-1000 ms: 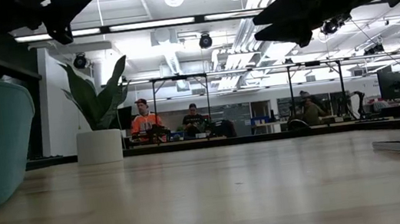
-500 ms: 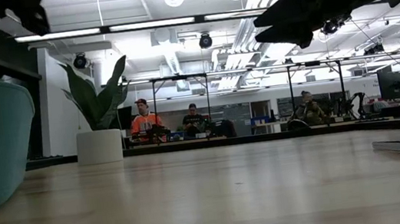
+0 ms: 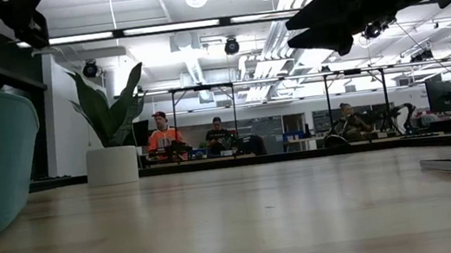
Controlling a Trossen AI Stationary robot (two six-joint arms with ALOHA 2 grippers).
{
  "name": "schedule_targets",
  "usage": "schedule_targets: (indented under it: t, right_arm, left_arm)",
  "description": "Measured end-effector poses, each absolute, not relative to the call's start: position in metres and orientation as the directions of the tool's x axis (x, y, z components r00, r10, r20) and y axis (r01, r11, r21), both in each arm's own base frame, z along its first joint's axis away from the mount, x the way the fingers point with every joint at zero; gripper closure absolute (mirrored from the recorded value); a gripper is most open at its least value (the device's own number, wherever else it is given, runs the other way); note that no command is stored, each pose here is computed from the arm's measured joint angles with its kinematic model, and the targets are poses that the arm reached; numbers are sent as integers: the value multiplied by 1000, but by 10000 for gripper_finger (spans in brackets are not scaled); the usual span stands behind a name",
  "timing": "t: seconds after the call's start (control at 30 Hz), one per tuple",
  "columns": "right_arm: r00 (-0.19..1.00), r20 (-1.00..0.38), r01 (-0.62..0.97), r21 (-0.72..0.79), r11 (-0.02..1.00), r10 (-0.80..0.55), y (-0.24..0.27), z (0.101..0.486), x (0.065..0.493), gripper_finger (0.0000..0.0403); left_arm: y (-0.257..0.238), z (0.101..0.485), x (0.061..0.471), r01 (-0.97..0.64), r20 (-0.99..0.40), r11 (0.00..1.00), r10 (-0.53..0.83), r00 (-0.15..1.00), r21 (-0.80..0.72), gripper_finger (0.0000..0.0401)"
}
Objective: Pick and place USB-C Cables
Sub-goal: Return to Home Position
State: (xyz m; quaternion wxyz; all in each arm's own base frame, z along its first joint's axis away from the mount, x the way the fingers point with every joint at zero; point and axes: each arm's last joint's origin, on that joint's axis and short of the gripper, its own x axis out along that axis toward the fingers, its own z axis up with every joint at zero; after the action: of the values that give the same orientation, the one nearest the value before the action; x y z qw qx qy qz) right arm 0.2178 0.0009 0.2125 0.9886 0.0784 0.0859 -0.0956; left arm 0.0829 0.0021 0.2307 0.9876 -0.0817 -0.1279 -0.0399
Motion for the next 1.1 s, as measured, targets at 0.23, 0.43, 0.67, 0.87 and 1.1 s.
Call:
schedule_targets:
  t: [0.23,0.43,0.67,0.87,1.1]
  right_arm:
    - [965,-196,207,153,966,-176,1,211,218,164]
    - [965,-197,208,159,965,-176,1,211,218,164]
    - [964,-201,210,164,964,-176,1,211,217,164]
    - [961,-213,212,162,964,-176,1,210,217,164]
    - [952,-249,233,222,947,-176,1,206,216,164]
  left_arm:
    - [1,230,82,117,256,984,-80,963,-134,219]
    - [0,228,83,117,242,985,-85,967,-123,287]
    - [3,209,89,34,191,991,-10,982,-127,391]
    - [4,187,95,-8,160,987,34,987,-162,399]
    - [6,168,97,-100,21,973,107,994,-207,401]
